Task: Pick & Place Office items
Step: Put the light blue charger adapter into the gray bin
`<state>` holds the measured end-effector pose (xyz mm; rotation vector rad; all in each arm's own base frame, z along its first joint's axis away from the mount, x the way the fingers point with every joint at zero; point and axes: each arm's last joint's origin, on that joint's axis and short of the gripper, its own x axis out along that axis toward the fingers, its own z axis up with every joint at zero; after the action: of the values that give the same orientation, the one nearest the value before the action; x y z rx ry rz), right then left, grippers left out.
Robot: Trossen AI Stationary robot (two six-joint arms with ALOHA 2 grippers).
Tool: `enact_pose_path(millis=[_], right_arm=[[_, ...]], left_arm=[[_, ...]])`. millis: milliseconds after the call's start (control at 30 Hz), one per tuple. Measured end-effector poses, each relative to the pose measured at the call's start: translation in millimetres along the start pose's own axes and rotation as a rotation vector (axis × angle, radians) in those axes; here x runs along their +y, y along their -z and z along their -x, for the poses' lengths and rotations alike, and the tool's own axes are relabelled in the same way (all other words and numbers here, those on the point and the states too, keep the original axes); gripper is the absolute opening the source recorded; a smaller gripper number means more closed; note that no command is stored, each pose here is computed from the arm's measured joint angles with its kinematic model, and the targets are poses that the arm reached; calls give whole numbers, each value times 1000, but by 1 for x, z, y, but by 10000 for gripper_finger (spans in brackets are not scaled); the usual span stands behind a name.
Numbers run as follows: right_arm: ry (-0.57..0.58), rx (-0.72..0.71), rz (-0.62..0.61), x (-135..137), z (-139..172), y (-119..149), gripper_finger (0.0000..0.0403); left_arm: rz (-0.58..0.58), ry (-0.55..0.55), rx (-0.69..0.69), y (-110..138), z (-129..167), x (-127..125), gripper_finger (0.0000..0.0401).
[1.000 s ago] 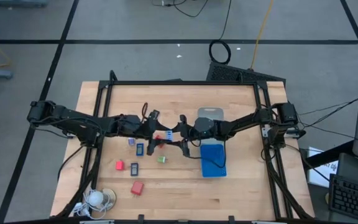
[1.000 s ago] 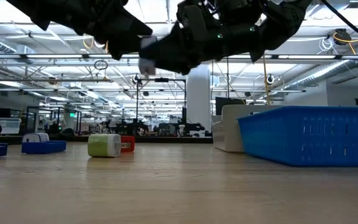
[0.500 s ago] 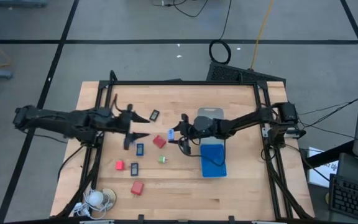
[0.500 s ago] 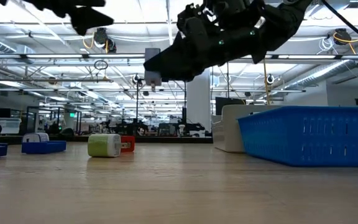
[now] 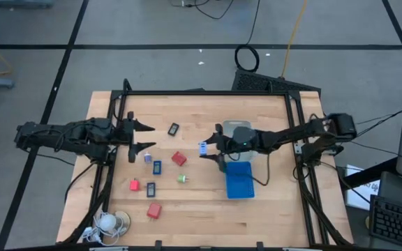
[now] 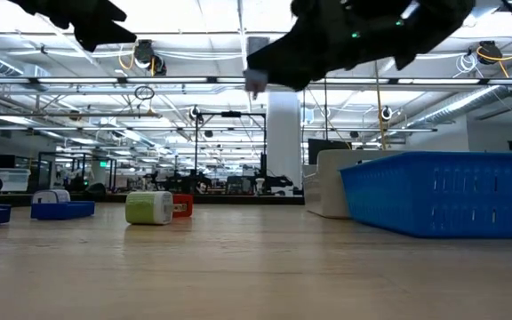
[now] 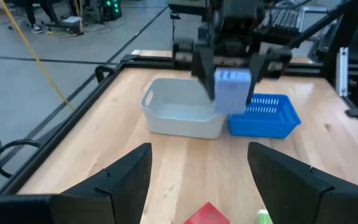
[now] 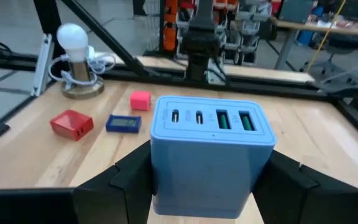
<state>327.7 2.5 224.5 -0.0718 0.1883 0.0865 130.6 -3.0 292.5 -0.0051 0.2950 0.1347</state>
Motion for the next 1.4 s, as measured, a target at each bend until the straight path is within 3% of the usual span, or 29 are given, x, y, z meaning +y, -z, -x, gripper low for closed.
enact_pose_path(millis=[167, 367, 700, 1000, 1400], right_arm=[[19, -21, 2, 2, 28, 1, 208], [91, -71, 8, 2, 64, -1, 208], [165, -132, -22, -5, 108, 5, 208], [244, -110, -71, -19, 126, 20, 208], [270, -87, -96, -24, 131, 24, 208]], left_arm=[[-7, -7, -35, 11, -4, 0, 269], [19, -14, -79, 44, -12, 0, 269], [79, -42, -167, 75, 0, 5, 269], [89, -67, -192, 81, 11, 8, 269], [87, -88, -197, 115, -9, 6, 269]])
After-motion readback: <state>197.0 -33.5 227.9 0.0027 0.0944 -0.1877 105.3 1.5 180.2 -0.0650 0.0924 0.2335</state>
